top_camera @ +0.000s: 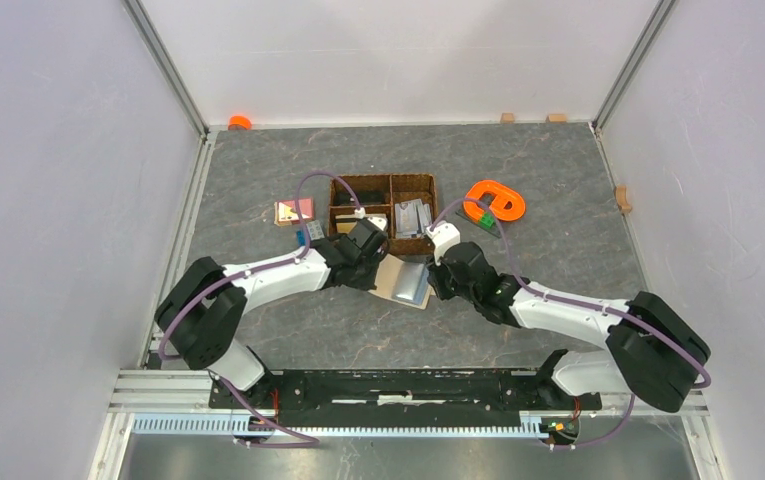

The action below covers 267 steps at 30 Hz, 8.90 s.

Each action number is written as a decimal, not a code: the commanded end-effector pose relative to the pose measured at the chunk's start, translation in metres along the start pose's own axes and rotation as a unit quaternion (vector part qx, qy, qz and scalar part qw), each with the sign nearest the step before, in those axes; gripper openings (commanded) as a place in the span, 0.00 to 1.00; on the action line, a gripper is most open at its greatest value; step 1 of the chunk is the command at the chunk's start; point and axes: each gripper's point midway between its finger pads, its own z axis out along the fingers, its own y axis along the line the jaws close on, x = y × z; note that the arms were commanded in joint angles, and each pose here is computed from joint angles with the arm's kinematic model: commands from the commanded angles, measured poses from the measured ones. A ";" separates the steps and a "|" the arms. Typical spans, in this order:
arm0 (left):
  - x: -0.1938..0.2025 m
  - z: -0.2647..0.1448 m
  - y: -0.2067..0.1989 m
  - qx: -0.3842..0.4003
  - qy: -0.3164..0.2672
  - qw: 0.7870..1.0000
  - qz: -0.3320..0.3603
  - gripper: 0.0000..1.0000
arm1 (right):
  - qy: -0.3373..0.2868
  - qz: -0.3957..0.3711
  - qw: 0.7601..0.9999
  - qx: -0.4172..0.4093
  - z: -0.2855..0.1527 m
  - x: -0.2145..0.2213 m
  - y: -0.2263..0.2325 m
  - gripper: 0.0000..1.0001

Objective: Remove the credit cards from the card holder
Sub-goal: Open the card holder at the center of the board.

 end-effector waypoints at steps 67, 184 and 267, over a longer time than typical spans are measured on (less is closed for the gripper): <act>-0.065 -0.048 -0.061 0.134 -0.165 0.977 0.010 0.73 | 0.038 0.034 0.997 -0.049 0.006 -0.002 0.005 0.00; -0.067 -0.028 0.023 0.064 -0.170 0.974 -0.132 0.77 | 0.028 0.030 0.998 0.043 0.069 -0.044 -0.017 0.00; -0.029 0.002 -0.034 0.241 -0.063 0.954 -0.166 0.02 | -0.017 0.068 0.998 -0.005 0.001 -0.009 -0.018 0.32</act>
